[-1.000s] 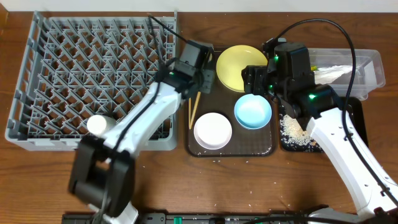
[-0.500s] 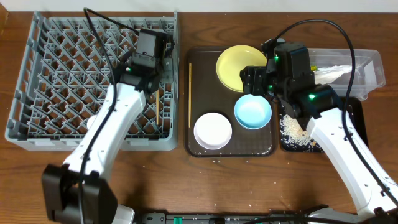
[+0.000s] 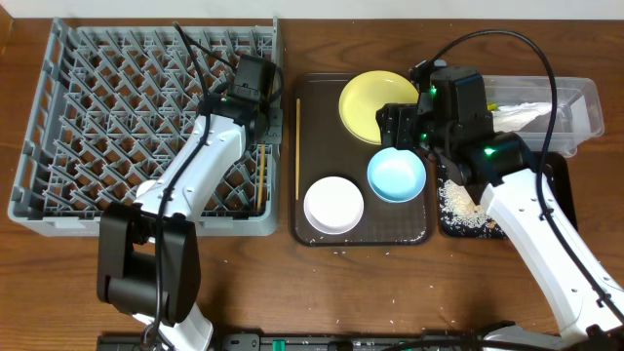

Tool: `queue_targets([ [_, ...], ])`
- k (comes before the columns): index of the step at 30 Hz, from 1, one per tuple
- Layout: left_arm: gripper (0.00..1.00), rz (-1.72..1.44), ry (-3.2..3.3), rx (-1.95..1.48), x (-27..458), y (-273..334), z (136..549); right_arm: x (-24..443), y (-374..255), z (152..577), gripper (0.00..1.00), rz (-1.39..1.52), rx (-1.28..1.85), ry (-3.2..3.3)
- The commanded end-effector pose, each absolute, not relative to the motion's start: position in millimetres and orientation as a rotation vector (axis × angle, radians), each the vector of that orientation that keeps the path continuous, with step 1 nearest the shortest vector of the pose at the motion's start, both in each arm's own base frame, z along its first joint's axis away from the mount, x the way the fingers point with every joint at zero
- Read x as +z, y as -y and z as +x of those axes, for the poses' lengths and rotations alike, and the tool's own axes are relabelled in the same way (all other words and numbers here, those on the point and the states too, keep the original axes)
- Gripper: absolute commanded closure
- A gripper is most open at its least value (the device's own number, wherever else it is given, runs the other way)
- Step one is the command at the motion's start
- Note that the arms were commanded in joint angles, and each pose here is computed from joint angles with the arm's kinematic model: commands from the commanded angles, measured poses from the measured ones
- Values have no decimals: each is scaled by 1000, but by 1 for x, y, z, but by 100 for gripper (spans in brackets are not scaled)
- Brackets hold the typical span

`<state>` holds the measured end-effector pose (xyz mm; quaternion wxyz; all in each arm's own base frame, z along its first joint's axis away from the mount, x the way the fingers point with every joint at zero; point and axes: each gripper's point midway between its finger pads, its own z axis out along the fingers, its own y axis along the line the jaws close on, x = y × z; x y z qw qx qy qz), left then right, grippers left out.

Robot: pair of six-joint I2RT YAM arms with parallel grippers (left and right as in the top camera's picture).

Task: Sort waste into correct bins and load items into the dishwasher

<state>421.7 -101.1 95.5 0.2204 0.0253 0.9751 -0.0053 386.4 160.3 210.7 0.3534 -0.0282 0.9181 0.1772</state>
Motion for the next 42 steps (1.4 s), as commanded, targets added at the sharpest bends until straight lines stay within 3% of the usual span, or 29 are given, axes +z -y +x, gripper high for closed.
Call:
queue_targets([
  [1, 59, 91, -2694, -58, 98, 106, 420, 211, -164, 386, 24, -65, 476, -2377],
  [11, 58, 156, -2507, -302, 186, 137, 413, 214, -165, 389, 23, -66, 481, -2359],
  [15, 58, 224, -2492, -336, 196, 158, 400, 216, -165, 391, 23, -66, 484, -2349],
  [28, 57, 405, -2766, -106, 60, 185, 388, 215, -165, 390, 22, -49, 490, -2357],
  [32, 51, 409, -2797, -76, 28, 186, 395, 215, -165, 390, 21, -50, 491, -2356],
  [42, 50, 383, -2750, -26, 15, 185, 414, 215, -165, 390, 21, -49, 491, -2354],
])
